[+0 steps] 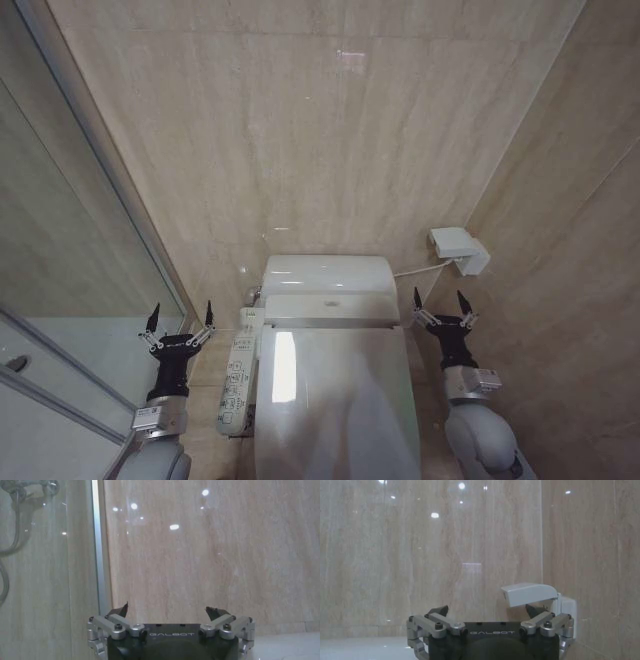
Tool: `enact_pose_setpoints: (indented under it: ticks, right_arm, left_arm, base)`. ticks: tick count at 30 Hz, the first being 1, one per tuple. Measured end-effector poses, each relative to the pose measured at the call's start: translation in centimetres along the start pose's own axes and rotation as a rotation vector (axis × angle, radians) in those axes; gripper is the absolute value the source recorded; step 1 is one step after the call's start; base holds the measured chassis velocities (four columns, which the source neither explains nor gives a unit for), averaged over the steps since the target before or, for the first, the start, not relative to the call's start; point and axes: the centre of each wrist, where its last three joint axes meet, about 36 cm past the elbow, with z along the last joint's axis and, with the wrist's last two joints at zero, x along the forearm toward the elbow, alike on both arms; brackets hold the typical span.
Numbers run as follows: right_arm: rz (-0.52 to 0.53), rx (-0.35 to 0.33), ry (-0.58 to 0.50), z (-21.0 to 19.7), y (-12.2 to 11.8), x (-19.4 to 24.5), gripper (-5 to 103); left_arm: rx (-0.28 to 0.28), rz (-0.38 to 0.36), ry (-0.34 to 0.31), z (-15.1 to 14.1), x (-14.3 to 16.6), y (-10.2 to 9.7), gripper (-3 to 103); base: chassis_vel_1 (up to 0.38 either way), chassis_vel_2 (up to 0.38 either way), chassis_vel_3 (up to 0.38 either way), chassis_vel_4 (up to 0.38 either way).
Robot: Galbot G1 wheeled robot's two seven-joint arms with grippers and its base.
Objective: Open the toilet lid, clean the toilet bowl with a toilet brush, close the toilet lid, and flush.
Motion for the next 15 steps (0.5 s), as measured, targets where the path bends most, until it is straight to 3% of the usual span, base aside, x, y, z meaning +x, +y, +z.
enact_pose_setpoints:
  ticks: [15]
  right_arm:
    - [0.0,0.0,0.0,0.0,0.0,0.0,100]
  left_arm:
    - [-0.001,0.0,0.0,0.04,-0.05,0.02,100]
  base:
    - [0.0,0.0,0.0,0.0]
